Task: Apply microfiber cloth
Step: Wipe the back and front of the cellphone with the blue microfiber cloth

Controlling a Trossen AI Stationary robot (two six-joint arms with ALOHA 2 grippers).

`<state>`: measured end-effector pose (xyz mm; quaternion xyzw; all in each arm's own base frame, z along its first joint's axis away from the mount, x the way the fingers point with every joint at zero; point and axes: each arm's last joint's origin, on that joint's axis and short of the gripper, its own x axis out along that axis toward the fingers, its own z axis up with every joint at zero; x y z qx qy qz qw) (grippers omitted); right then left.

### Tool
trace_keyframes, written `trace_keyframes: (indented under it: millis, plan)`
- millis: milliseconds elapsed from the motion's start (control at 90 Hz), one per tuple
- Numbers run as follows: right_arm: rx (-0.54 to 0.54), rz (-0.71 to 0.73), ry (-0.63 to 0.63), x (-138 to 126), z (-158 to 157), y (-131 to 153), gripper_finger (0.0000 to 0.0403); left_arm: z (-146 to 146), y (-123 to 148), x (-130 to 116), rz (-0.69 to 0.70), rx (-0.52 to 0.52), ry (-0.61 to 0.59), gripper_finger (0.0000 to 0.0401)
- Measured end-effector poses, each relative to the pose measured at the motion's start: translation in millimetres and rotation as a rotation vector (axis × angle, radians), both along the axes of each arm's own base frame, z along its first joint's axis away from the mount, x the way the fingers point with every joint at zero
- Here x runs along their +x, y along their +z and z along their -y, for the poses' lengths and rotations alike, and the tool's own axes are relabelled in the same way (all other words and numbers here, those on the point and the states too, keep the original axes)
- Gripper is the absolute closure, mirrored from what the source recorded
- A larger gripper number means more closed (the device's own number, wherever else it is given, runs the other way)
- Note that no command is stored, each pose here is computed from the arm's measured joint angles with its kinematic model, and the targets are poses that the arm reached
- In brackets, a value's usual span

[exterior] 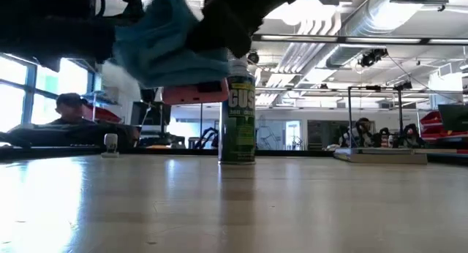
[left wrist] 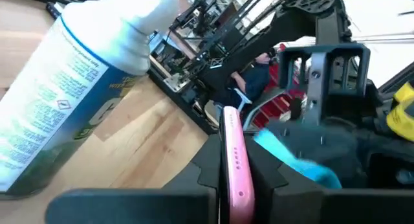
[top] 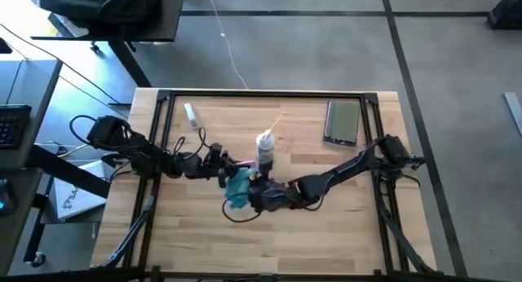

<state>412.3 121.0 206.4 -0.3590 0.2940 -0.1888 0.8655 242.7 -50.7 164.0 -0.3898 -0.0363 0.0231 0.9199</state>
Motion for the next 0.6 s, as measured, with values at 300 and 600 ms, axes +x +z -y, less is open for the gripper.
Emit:
trace_keyframes:
  millis: [300, 600]
  plan:
    - [0.074, -0.007, 0.044, -2.6, -5.0, -0.7, 0.0403, 3.3, -1.7, -1.3, -0.012, 0.007, -0.036, 0.0388]
    - [0.251, 0.054, 0.223, 11.3, 8.9, 4.9, 0.0403, 9.9, 5.9, 3.5, 0.018, 0.047, -0.045, 0.0388]
